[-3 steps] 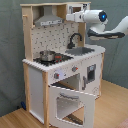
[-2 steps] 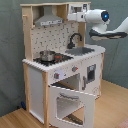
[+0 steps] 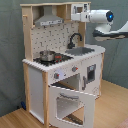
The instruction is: Play with the kitchen
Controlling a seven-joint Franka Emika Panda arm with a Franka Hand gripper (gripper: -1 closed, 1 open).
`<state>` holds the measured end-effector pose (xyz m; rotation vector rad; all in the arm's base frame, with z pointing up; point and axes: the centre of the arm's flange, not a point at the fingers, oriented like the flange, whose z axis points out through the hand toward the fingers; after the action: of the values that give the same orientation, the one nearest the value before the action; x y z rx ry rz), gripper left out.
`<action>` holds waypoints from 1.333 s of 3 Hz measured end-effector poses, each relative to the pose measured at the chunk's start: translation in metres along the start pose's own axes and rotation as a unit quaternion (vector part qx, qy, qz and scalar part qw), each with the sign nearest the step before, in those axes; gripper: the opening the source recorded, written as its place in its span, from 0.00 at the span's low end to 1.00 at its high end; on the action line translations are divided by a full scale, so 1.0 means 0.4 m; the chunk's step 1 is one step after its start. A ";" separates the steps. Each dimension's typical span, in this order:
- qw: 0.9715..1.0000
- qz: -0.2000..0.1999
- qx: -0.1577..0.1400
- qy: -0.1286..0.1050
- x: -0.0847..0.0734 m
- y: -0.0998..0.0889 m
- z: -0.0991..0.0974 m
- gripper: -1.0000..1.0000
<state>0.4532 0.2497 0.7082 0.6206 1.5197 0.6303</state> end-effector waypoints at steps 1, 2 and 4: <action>1.000 -0.001 -0.010 0.007 -0.008 -0.010 -0.029 0.00; 0.999 0.000 -0.031 0.014 -0.016 -0.027 -0.055 0.00; 0.998 0.001 -0.055 0.016 -0.028 -0.051 -0.095 0.00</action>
<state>0.4155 0.2268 0.7026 0.5307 1.5024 0.7239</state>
